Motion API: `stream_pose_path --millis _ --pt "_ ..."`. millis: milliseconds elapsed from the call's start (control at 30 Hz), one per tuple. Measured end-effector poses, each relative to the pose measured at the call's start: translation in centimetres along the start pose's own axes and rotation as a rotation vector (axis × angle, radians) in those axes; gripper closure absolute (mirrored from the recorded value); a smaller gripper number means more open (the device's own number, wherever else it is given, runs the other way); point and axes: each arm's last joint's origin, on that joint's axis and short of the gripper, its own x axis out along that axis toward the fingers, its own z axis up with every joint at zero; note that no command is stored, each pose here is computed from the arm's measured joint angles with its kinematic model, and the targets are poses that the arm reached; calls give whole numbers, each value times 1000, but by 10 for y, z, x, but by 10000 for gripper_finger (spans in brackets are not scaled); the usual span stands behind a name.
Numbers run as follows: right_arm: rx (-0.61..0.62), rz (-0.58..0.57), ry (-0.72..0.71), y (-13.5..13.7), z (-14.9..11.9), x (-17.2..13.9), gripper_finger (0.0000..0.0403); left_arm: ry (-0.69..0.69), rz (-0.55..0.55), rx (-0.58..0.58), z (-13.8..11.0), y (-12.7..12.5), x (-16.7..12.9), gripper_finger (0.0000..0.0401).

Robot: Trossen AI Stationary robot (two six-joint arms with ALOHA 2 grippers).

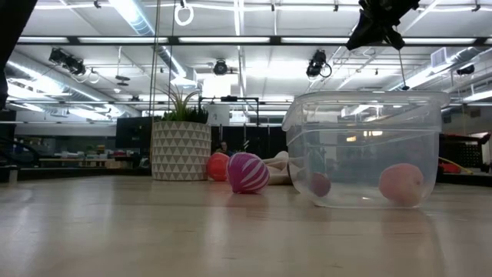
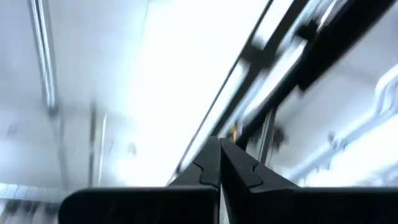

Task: Pick and placing Produce into tupperware
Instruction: Put the green watermelon into the transparent bin

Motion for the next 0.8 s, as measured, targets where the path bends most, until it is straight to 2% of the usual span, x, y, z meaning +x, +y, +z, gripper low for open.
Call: stream_pose_path --millis 167,333,467,667,800 --pt "1 -7 18 -1 -2 0 365 -95 -7 95 11 2 0 387" --pt "1 -10 24 -1 -2 0 365 -267 81 118 17 -3 -14 395" --pt "1 -11 28 -1 -3 0 365 -199 150 173 3 -3 -31 391" --pt "9 -21 73 -3 -7 0 365 -83 227 194 -7 -2 -61 390" --pt "11 -38 122 -4 -11 0 365 5 293 232 0 -6 -85 396"
